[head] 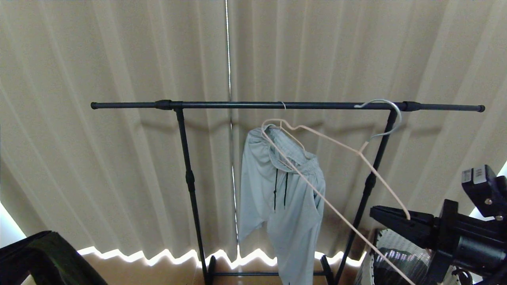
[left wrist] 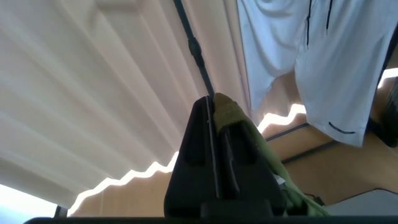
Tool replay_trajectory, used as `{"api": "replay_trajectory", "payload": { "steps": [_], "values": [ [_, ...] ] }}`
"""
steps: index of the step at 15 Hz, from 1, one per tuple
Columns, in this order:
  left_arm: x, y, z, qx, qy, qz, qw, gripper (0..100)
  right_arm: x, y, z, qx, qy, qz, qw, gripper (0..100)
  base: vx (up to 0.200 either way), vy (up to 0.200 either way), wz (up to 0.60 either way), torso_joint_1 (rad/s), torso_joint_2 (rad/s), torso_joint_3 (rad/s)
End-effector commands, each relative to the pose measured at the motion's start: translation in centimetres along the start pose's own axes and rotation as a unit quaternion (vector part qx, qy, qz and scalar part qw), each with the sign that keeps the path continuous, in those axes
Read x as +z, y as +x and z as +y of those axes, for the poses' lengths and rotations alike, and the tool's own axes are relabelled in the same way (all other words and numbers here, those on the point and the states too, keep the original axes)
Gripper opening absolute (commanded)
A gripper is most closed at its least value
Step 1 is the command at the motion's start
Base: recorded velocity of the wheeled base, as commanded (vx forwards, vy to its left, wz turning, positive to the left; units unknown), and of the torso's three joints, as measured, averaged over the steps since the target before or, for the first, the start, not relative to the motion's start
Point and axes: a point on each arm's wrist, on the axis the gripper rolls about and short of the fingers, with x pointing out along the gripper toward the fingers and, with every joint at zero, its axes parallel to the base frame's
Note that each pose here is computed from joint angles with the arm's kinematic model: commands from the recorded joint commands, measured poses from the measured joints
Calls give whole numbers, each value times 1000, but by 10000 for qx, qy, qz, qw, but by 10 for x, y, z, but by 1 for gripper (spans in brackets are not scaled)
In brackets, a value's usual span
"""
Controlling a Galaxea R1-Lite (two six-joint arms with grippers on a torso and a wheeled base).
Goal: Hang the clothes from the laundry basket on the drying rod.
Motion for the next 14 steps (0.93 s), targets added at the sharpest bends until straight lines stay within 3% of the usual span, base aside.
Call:
{"api": "replay_trajectory", "payload": {
  "steps": [1, 6, 8, 14],
  "values": [
    [25, 35, 7, -193, 16, 361, 9992, 0, -15, 27, 16, 813, -41, 359, 9960, 0, 0, 0, 0, 0, 0, 0],
    [48, 70, 13, -246, -319, 571, 9976, 0, -24, 26, 50, 1722, -240, 527, 9834, 0, 0, 0, 0, 0, 0, 0],
    [50, 87, 8, -312, -400, 727, 9961, 0, -26, 26, 55, 1981, -267, 559, 9782, 0, 0, 0, 0, 0, 0, 0],
    [65, 107, -15, -357, -481, 609, 9963, 0, -23, 29, 61, 2283, -299, 542, 9716, 0, 0, 0, 0, 0, 0, 0]
  ]
}}
